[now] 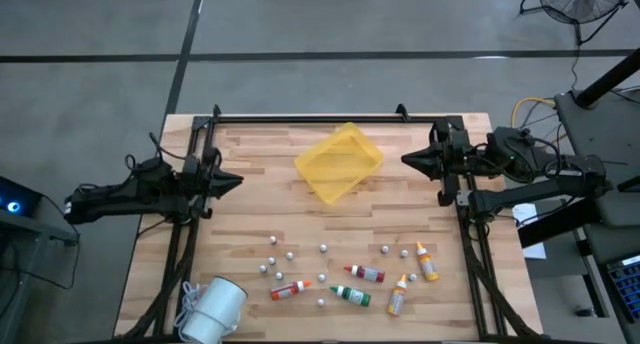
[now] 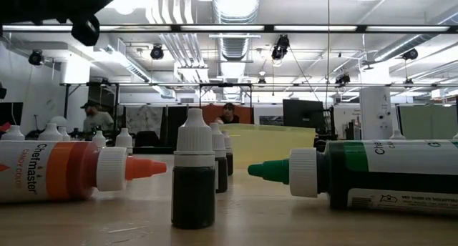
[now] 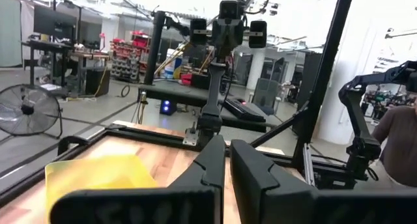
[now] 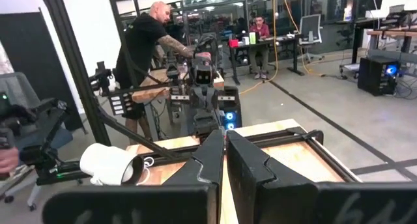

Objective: Pick & Place food coloring
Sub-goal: Put the small red food coloring bottle into the yellow bin

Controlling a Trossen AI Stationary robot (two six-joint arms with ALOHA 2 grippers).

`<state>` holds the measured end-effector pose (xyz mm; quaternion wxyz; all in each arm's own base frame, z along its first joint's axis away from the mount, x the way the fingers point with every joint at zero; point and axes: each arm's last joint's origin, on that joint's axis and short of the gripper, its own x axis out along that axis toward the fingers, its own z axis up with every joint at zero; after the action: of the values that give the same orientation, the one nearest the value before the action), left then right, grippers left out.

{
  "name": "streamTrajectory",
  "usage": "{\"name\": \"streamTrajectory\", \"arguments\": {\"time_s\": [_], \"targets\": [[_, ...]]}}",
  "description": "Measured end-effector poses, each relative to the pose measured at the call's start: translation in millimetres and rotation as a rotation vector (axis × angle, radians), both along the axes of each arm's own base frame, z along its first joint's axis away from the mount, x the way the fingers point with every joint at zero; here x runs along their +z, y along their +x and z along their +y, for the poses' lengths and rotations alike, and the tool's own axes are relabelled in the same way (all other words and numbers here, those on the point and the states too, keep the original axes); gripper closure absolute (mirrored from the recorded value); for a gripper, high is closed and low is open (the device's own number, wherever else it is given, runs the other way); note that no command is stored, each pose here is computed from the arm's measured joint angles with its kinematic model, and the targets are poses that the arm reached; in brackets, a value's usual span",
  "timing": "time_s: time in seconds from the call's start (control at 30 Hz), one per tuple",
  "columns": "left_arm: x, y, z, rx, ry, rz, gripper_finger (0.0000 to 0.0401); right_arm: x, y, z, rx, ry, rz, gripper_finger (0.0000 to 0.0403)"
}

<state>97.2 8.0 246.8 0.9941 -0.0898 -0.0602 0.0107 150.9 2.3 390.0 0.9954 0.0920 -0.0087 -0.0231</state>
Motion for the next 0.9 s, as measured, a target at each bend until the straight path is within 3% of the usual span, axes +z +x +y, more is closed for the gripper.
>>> {"name": "streamTrajectory", "arguments": {"time_s": [0.23, 0.9], "targets": [[-17.6, -5.7, -0.5, 0.007, 0.046, -0.024, 0.0401, -0.1, 0.0, 0.0, 0.0, 0.001, 0.0, 0.039], [-54.7, 1.6, 1.9, 0.064, 0.021, 0.025, 0.0401, -0.1, 0.0, -1.1, -0.037, 0.032, -0.002, 0.039]]}}
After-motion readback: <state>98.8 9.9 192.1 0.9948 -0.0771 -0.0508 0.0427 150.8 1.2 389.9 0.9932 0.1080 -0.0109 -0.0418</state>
